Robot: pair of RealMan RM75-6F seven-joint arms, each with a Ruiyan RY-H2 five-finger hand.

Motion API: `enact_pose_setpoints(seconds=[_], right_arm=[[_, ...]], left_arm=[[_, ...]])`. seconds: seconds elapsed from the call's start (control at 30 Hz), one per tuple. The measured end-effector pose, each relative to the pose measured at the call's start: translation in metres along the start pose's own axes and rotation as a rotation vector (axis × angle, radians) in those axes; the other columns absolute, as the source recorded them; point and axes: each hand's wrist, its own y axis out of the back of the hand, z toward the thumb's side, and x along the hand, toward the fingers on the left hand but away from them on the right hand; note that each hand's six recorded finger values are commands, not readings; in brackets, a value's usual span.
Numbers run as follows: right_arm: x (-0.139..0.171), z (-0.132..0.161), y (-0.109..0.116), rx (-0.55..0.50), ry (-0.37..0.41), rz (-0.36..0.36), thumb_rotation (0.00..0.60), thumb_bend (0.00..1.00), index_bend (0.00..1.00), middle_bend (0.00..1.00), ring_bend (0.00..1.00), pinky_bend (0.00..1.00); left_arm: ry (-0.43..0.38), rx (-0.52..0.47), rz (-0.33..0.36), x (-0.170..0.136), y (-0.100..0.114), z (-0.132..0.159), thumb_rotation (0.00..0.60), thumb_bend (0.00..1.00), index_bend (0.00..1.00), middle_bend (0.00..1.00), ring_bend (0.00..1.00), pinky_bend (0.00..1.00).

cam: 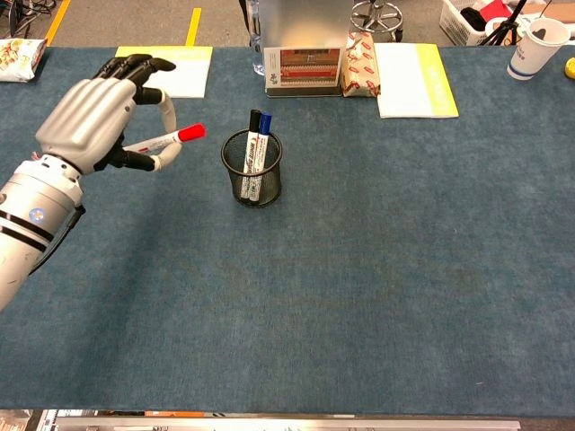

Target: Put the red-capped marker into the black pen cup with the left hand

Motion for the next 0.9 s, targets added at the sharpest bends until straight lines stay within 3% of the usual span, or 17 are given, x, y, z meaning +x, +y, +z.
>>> enact_pose_setpoints(seconds=[0.5,0.9], right_arm=[[-0.001,-0.002,-0.003,0.009,-0.012,0.018,0.600,0.00,0.47,0.31,0.25,0.46],[-0.001,-0.003,-0.004,0.010,-0.018,0.024,0.600,0.00,0.47,0.31,0.25,0.46]], left_arm=[[0.072,-0.460,0.042,0.031,0.011,0.009,0.552,0.34,0.57,0.13,0.00,0.00],[0.168,-0.815,-0.064,0.047,-0.012,0.015,0.599,0.34,0.58,0.13,0.00,0.00]])
